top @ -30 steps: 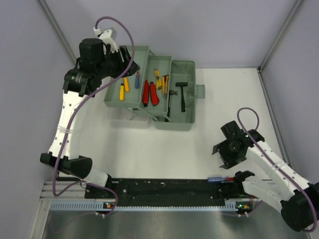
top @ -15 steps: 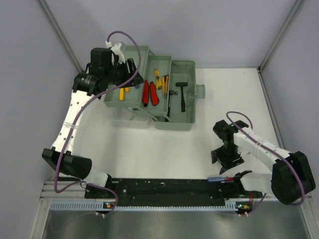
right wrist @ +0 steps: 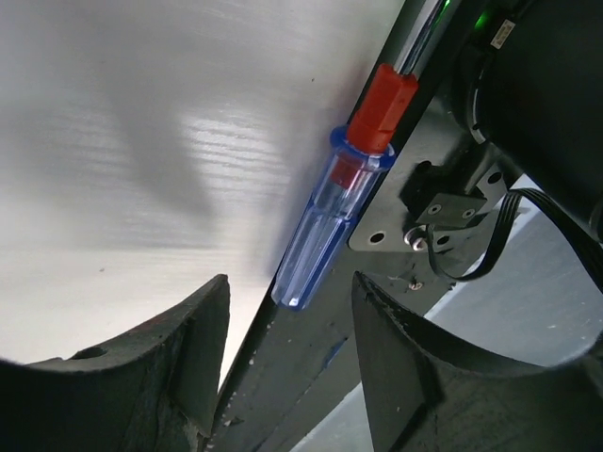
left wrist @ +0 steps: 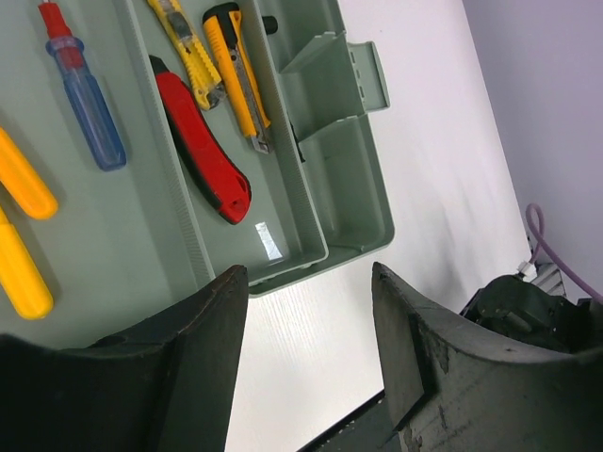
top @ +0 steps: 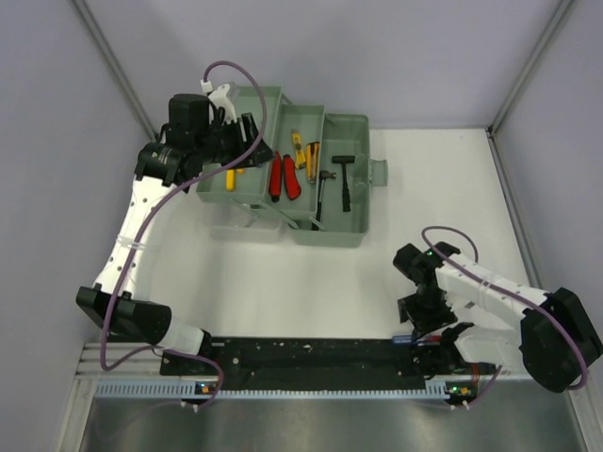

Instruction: Pack the tool kit

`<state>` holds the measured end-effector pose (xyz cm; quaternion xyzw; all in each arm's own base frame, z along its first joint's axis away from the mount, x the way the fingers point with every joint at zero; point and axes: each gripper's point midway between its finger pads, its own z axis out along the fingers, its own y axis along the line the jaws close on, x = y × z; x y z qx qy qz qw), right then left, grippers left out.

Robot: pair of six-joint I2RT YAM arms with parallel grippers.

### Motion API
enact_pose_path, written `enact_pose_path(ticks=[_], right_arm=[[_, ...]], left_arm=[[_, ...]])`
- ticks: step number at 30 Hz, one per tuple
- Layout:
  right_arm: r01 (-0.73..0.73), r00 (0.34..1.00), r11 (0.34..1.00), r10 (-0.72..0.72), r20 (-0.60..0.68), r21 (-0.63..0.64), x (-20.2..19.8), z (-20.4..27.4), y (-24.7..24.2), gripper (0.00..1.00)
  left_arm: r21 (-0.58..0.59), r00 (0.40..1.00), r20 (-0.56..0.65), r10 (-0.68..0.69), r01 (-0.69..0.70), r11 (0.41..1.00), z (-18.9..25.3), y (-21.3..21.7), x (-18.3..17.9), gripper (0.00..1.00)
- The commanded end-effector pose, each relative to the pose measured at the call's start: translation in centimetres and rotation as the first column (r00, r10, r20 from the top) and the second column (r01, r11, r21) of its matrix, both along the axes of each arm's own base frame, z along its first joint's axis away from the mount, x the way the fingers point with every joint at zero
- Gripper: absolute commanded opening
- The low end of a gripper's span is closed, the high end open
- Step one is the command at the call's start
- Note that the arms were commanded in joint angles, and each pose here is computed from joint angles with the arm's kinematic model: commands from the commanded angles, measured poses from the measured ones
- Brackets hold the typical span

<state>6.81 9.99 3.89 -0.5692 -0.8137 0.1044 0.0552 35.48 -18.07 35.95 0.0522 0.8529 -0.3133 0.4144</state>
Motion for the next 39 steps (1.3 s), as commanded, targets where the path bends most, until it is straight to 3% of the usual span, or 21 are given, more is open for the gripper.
enact_pose_path(ticks=[1,6,11,12,17,27,34,39], right_arm=[[0.052,0.999,0.999,-0.052,0.004,-0.015,-0.5,-1.2,0.4,0.52],[0.05,0.998,0.999,-0.049,0.05,-0.014,-0.4,-2.5,0.6,0.49],[0.05,0.996,0.999,-0.049,0.077,-0.008,-0.3,-3.3,0.6,0.4],[0.045,0.996,0.999,-0.044,0.08,-0.006,-0.3,-3.4,0.6,0.36],[0.015,0.991,1.0,-0.012,0.136,-0.021,0.7,-3.1,0.3,0.0],[-0.149,0.935,0.986,0.163,0.314,-0.07,6.5,1.6,1.7,0.0],[-0.269,0.772,0.948,0.317,0.552,-0.168,13.1,8.9,2.9,0.0],[-0.457,0.505,0.847,0.498,0.705,-0.271,19.3,17.0,6.7,0.0]], left_arm=[[-0.021,0.997,0.07,-0.021,0.022,1.0,1.8,-0.1,-0.8,0.59],[-0.012,0.997,0.074,-0.018,0.019,1.0,1.8,0.1,-0.8,0.59],[-0.014,0.998,0.066,-0.021,0.022,1.0,1.6,0.0,-0.8,0.59],[-0.014,0.997,0.068,-0.021,0.022,1.0,1.6,0.0,-0.9,0.59],[-0.017,0.997,0.069,-0.021,0.022,1.0,1.7,0.0,-0.9,0.59],[-0.014,0.997,0.08,-0.014,0.015,1.0,2.6,0.3,-1.3,0.59],[0.015,0.996,0.088,0.022,-0.023,1.0,2.7,1.1,-1.5,0.59],[0.031,0.995,0.084,0.057,-0.06,0.998,2.5,1.9,-1.6,0.59]])
